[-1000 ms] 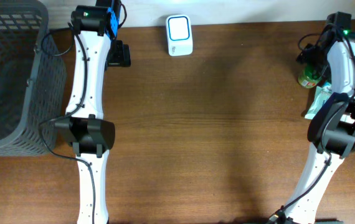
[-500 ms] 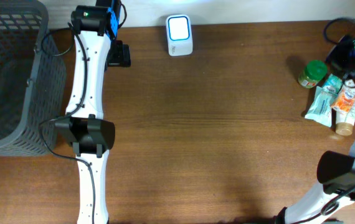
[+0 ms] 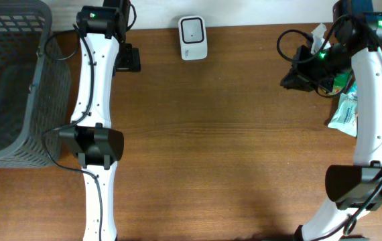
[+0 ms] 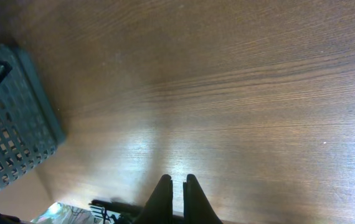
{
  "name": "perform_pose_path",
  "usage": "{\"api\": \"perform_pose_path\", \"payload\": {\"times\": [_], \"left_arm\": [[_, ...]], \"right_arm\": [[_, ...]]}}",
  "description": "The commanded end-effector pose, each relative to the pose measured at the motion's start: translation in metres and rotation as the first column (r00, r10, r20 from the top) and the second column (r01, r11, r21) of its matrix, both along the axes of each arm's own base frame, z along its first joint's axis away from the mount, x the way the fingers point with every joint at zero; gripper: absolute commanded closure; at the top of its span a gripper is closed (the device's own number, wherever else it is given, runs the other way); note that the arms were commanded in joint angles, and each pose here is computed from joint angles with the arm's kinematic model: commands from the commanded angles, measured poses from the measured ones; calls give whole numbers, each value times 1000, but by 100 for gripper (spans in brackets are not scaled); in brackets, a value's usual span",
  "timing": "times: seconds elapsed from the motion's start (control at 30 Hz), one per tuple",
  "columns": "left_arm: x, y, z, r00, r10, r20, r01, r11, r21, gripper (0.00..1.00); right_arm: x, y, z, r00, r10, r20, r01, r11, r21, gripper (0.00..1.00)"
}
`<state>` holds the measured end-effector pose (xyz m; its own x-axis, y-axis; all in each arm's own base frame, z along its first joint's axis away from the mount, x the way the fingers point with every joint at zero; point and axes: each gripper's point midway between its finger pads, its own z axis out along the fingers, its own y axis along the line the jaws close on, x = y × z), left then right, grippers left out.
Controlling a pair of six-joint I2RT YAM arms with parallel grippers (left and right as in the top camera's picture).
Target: Scan the item barcode
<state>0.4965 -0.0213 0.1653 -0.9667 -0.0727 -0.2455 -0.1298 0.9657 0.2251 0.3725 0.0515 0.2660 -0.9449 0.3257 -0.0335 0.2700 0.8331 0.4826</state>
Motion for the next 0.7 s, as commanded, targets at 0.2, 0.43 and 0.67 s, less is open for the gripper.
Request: {"api": "perform_pose_path", "payload": {"times": [0.2,0.43,0.67], "left_arm": [[-1,1,3,1000,-12,0,12,1000,13,1],[-1,1,3,1000,-12,0,12,1000,13,1],[-1,1,3,1000,-12,0,12,1000,13,1]], "right_arm": [[-9,16,-12,995,95,-20,-97,980,-174,47],[-31,33,20,985,153,80,-126,954,-272,9],[-133,21,37,971,197,133,-149,940,-307,1]]}}
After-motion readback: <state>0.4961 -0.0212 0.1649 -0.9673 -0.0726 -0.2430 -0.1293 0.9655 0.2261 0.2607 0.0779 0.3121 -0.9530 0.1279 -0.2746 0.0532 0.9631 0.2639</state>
